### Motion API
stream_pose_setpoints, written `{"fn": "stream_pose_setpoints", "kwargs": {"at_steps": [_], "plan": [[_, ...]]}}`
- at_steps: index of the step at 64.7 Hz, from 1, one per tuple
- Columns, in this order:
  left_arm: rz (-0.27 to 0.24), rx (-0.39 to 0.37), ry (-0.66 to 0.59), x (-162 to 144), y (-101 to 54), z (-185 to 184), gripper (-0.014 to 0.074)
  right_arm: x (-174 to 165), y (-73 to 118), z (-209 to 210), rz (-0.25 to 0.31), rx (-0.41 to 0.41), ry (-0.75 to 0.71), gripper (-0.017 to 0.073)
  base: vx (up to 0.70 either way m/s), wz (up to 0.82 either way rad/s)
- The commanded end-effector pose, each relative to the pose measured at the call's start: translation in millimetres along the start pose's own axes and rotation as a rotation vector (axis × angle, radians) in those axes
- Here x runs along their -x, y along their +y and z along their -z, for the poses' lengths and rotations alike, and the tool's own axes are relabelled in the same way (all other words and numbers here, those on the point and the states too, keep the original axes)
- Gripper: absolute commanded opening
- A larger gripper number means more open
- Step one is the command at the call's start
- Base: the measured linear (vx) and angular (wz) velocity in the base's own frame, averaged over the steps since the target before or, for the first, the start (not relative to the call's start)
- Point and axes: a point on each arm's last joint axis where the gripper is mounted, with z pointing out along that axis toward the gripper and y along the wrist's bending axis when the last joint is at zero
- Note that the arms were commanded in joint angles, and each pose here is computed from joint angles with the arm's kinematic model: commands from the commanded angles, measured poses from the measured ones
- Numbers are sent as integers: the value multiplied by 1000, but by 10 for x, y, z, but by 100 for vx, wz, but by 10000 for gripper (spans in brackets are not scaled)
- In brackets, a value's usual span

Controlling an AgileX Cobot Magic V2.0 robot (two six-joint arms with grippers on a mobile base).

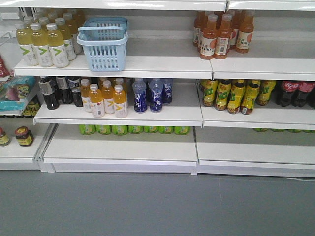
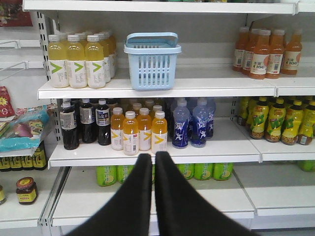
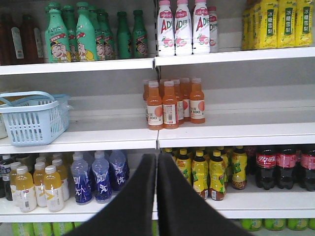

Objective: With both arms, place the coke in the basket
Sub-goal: 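Approach closer, aligning the left gripper with the light-blue basket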

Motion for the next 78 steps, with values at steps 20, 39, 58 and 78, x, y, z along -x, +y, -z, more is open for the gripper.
{"fn": "stream_pose_setpoints", "kwargs": {"at_steps": [20,39,58,78], "plan": [[-3,-23,-87,58,-16,11,-5,16,0,8,12,1,-70,-5,9,1],[-3,-23,-87,58,-16,11,-5,16,0,8,12,1,-70,-5,12,3],[-3,-23,-87,58,-16,11,-5,16,0,8,12,1,-70,-5,15,3],[-3,-23,-87,58,-16,11,-5,16,0,8,12,1,-70,-5,16,1]]}}
